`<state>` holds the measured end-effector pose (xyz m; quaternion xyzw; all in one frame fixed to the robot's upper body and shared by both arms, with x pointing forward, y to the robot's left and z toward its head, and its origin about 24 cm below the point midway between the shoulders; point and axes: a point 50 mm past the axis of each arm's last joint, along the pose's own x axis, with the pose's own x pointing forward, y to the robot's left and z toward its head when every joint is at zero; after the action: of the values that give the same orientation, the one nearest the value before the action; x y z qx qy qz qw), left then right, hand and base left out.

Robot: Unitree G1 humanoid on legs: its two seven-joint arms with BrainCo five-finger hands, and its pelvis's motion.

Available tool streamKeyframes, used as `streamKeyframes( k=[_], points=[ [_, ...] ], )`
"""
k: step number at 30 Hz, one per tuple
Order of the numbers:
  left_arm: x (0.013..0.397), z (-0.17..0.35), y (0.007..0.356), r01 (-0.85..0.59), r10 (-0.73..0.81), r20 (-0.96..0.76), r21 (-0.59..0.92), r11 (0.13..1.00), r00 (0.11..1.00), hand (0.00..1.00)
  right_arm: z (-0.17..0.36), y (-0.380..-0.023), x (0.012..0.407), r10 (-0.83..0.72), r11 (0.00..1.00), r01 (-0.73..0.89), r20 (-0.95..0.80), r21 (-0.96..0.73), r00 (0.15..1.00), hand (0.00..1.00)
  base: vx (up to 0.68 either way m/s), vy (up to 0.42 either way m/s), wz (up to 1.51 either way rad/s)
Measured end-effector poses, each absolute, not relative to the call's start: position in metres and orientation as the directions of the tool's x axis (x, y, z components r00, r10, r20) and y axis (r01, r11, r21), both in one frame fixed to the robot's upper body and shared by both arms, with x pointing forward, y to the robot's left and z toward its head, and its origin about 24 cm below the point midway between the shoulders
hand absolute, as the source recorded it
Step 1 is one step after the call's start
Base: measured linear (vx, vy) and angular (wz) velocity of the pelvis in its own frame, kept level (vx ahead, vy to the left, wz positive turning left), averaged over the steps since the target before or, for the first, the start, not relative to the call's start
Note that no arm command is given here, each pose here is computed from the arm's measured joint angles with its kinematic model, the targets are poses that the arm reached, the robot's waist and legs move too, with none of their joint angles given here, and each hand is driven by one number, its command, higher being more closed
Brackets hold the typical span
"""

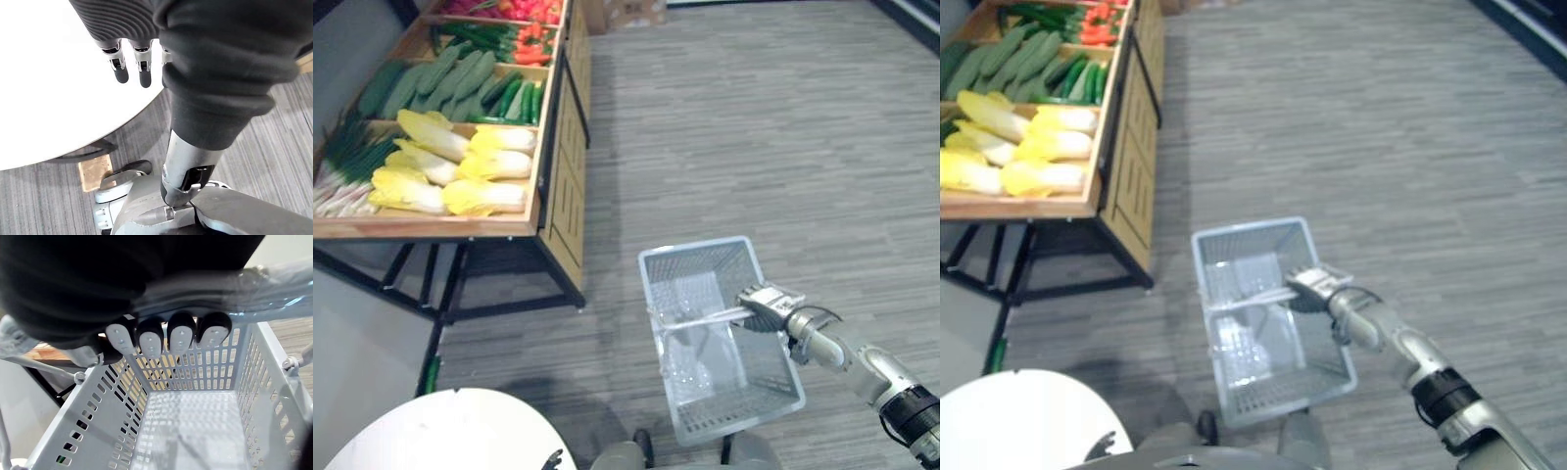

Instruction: Pick vegetable in the basket

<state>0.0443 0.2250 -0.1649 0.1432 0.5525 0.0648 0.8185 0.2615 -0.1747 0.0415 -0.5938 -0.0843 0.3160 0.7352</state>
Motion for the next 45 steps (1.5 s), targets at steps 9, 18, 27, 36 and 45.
streamKeyframes(
  k=[9,18,27,36,45],
  points=[
    [0.067,-0.162,0.230,0.113,0.253,-0.872,0.327,0.938,0.418,0.00,0.044,-0.177,0.262,0.532,0.178,-0.339,-0.199,-0.924,0.823,1.00,0.20,-0.030,0.20],
    [0.056,-0.163,0.235,0.009,0.298,-0.876,0.325,0.946,0.380,0.00,0.038,-0.197,0.255,0.438,0.234,-0.333,-0.207,-0.913,0.875,1.00,0.57,-0.384,0.38],
    [0.064,-0.160,0.232,-0.161,0.316,-0.858,0.273,0.948,0.406,0.00,0.029,-0.207,0.246,0.386,0.259,-0.350,-0.236,-0.900,0.892,1.00,0.50,-0.180,0.22],
    [0.053,-0.165,0.219,-0.113,0.281,-0.880,0.257,0.960,0.384,0.00,0.026,-0.199,0.248,0.403,0.277,-0.360,-0.233,-0.891,0.885,1.00,0.42,0.146,0.29],
    [0.015,-0.166,0.230,-0.082,0.305,-0.908,0.294,0.952,0.286,0.00,-0.015,-0.186,0.240,0.405,0.308,-0.484,-0.347,-0.819,0.846,1.00,0.36,0.143,0.55]
  ],
)
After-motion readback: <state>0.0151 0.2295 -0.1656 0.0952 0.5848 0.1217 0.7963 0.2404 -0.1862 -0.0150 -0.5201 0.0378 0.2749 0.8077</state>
